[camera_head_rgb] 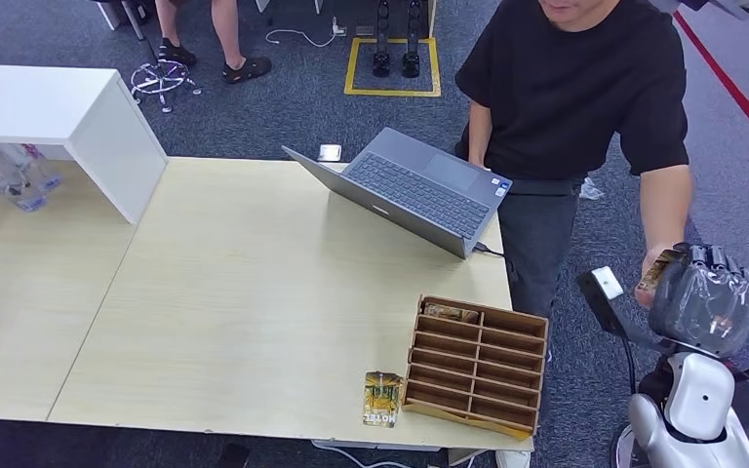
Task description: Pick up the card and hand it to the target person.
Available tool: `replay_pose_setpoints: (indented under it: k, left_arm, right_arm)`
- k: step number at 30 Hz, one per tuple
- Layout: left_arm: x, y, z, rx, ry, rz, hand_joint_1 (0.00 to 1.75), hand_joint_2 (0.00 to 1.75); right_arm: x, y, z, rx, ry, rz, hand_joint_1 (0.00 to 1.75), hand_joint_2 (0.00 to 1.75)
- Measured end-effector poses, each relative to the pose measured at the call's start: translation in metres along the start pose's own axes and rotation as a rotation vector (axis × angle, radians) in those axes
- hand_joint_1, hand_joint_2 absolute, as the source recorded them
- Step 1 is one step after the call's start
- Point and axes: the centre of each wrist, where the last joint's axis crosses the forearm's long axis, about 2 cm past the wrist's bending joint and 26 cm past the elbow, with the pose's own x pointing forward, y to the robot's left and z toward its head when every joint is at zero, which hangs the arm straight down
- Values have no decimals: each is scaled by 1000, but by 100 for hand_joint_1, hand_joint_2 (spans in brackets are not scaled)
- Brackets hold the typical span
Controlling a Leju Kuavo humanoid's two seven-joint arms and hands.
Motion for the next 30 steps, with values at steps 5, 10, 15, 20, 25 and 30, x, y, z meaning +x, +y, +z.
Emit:
replay_pose_setpoints:
  k: [5,10,15,20,25,30]
  left_arm:
    - [0,0,0,0,-2,-6,0,0]
    - [0,0,0,1,-4,-7,0,0]
    - [0,0,0,2,-10,-8,0,0]
    - [0,0,0,9,-11,-6,0,0]
    - [0,0,0,19,-9,-4,0,0]
    - [0,1,0,27,-6,0,0,0]
  right_arm:
    - [-2,6,3,56,31,6,0,175]
    - [-4,10,6,125,79,-8,0,175]
    - [-4,9,6,131,138,-76,0,175]
    - [0,2,2,107,222,-308,0,175]
    - [11,-10,-2,101,282,-608,0,175]
    - [17,-26,-4,91,349,-828,0,175]
